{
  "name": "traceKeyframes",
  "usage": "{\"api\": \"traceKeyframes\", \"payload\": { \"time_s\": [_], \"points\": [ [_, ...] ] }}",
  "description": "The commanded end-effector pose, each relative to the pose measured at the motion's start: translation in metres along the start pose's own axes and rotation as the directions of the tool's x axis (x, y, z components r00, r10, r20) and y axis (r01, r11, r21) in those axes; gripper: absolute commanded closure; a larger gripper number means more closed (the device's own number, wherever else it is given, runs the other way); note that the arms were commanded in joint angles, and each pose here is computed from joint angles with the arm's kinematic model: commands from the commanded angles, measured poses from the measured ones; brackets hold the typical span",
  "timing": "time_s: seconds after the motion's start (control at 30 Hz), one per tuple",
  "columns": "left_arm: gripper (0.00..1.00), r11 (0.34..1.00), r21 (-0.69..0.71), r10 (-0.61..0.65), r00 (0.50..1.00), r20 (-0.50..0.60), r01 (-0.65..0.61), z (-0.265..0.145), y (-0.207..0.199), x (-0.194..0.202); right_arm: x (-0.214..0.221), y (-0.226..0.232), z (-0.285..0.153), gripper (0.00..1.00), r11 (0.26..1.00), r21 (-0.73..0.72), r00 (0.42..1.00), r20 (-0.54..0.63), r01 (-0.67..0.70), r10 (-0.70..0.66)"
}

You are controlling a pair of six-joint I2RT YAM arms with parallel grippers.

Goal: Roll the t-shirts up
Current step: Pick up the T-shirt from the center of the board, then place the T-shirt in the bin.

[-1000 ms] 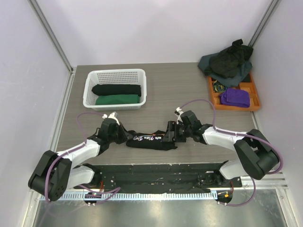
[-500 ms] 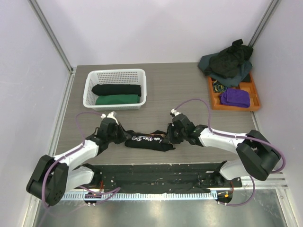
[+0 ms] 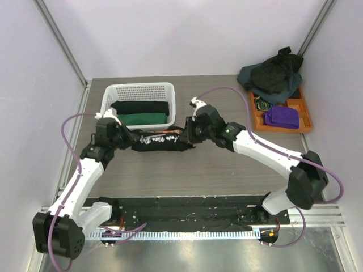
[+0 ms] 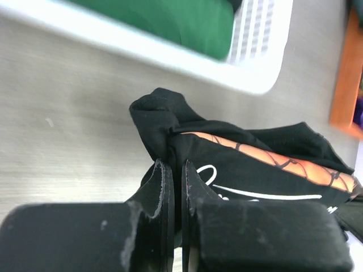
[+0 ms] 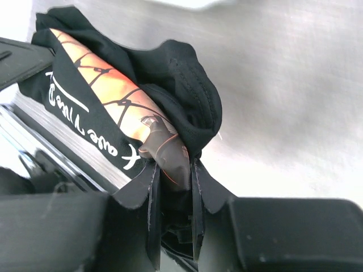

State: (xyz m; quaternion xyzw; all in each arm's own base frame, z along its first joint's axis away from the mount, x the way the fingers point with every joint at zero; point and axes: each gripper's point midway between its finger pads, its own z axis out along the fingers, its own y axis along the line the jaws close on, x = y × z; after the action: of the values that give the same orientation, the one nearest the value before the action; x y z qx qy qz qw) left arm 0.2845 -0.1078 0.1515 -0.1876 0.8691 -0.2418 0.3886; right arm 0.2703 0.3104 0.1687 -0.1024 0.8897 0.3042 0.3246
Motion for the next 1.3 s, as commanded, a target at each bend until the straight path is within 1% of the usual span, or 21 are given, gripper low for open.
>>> {"api": "traceKeyframes", "payload": {
  "time_s": [0.0, 0.03, 0.1, 0.13, 0.17, 0.2, 0.23, 0.27, 0.3, 0.33, 0.4, 0.43, 0.47, 0.5, 0.53, 0.63, 0.73, 0.93, 1.03, 1.17, 1.27],
  "points": [
    [1.0, 0.999, -0.007, 0.038, 0.999, 0.031, -0.038, -0.008, -0.014, -0.05, -0.06, 0.038, 0.009, 0.99, 0.996, -0.081, 0.996, 0.081, 0.038, -0.032],
    [1.0, 0.999, 0.007, 0.045, 0.996, 0.071, -0.046, -0.013, -0.027, -0.072, -0.077, 0.046, 0.017, 0.99, 0.995, -0.091, 0.995, 0.096, 0.041, -0.032],
    [1.0, 0.998, -0.037, 0.047, 0.994, 0.095, -0.044, -0.006, -0.022, -0.093, -0.09, 0.055, 0.024, 0.99, 0.992, -0.117, 0.995, 0.094, 0.042, -0.031],
    [1.0, 0.998, -0.054, 0.051, 0.993, 0.105, -0.045, -0.004, -0.02, -0.103, -0.111, 0.067, 0.023, 0.99, 0.988, -0.144, 0.991, 0.127, 0.048, -0.03],
    [1.0, 0.997, -0.054, 0.059, 0.988, 0.146, -0.052, -0.009, -0.029, -0.127, -0.112, 0.06, 0.038, 0.99, 0.991, -0.131, 0.995, 0.101, 0.034, -0.021],
    [1.0, 0.994, -0.1, 0.053, 0.992, 0.111, -0.042, 0.003, -0.014, -0.131, -0.117, 0.063, 0.045, 0.99, 0.989, -0.142, 0.996, 0.092, 0.031, -0.018],
    [1.0, 0.993, -0.107, 0.055, 0.993, 0.107, -0.044, 0.006, -0.012, -0.138, -0.136, 0.074, 0.043, 0.99, 0.984, -0.171, 0.992, 0.122, 0.046, -0.025],
    [1.0, 0.994, -0.093, 0.062, 0.99, 0.124, -0.05, 0.005, -0.02, -0.154, -0.131, 0.065, 0.064, 0.99, 0.987, -0.154, 0.996, 0.081, 0.037, -0.024],
    [1.0, 0.994, -0.103, 0.056, 0.995, 0.077, -0.048, 0.018, -0.016, -0.151, -0.136, 0.065, 0.07, 0.99, 0.987, -0.157, 0.997, 0.078, 0.038, -0.026],
    [1.0, 0.991, -0.132, 0.043, 0.995, 0.091, -0.031, 0.017, -0.002, -0.165, -0.151, 0.076, 0.068, 0.99, 0.98, -0.191, 0.994, 0.1, 0.051, -0.033],
    [1.0, 0.988, -0.152, 0.042, 0.994, 0.105, -0.026, 0.018, 0.004, -0.179, -0.147, 0.068, 0.096, 0.99, 0.98, -0.192, 0.997, 0.065, 0.045, -0.033],
    [1.0, 0.983, -0.185, 0.024, 0.994, 0.11, -0.003, 0.022, 0.018, -0.185, -0.159, 0.076, 0.099, 0.99, 0.975, -0.217, 0.996, 0.084, 0.056, -0.038],
    [1.0, 0.982, -0.191, 0.016, 0.993, 0.117, 0.006, 0.024, 0.022, -0.189, -0.159, 0.075, 0.106, 0.99, 0.973, -0.222, 0.997, 0.071, 0.054, -0.039],
    [1.0, 0.982, -0.191, 0.013, 0.993, 0.119, 0.01, 0.027, 0.025, -0.192, -0.15, 0.065, 0.129, 0.99, 0.977, -0.21, 0.999, 0.037, 0.046, -0.039],
    [1.0, 0.981, -0.191, 0.005, 0.993, 0.117, 0.018, 0.035, 0.031, -0.194, -0.163, 0.072, 0.13, 0.99, 0.972, -0.228, 0.997, 0.063, 0.062, -0.049],
    [1.0, 0.983, -0.183, -0.001, 0.995, 0.103, 0.02, 0.051, 0.038, -0.195, -0.161, 0.063, 0.155, 0.99, 0.974, -0.219, 0.997, 0.047, 0.065, -0.056],
    [1.0, 0.99, -0.143, -0.006, 0.997, 0.077, 0.017, 0.085, 0.043, -0.196, -0.152, 0.051, 0.174, 0.99, 0.978, -0.2, 0.999, 0.023, 0.052, -0.049],
    [1.0, 0.986, -0.168, -0.024, 0.999, -0.027, 0.02, 0.117, 0.06, -0.181, -0.128, 0.037, 0.184, 0.99, 0.983, -0.181, 0.998, -0.057, 0.014, -0.025],
    [1.0, 0.981, -0.194, -0.021, 0.999, -0.046, 0.012, 0.12, 0.068, -0.177, -0.116, 0.033, 0.185, 0.99, 0.985, -0.173, 0.996, -0.091, -0.02, 0.004],
    [1.0, 0.965, -0.263, -0.001, 0.998, -0.067, -0.017, 0.131, 0.088, -0.172, -0.102, 0.038, 0.186, 0.99, 0.978, -0.203, 0.989, -0.144, -0.056, 0.027],
    [1.0, 0.961, -0.275, 0.002, 0.996, -0.091, -0.027, 0.14, 0.096, -0.169, -0.092, 0.034, 0.193, 0.99, 0.981, -0.186, 0.987, -0.16, -0.058, 0.028]
  ]
}}
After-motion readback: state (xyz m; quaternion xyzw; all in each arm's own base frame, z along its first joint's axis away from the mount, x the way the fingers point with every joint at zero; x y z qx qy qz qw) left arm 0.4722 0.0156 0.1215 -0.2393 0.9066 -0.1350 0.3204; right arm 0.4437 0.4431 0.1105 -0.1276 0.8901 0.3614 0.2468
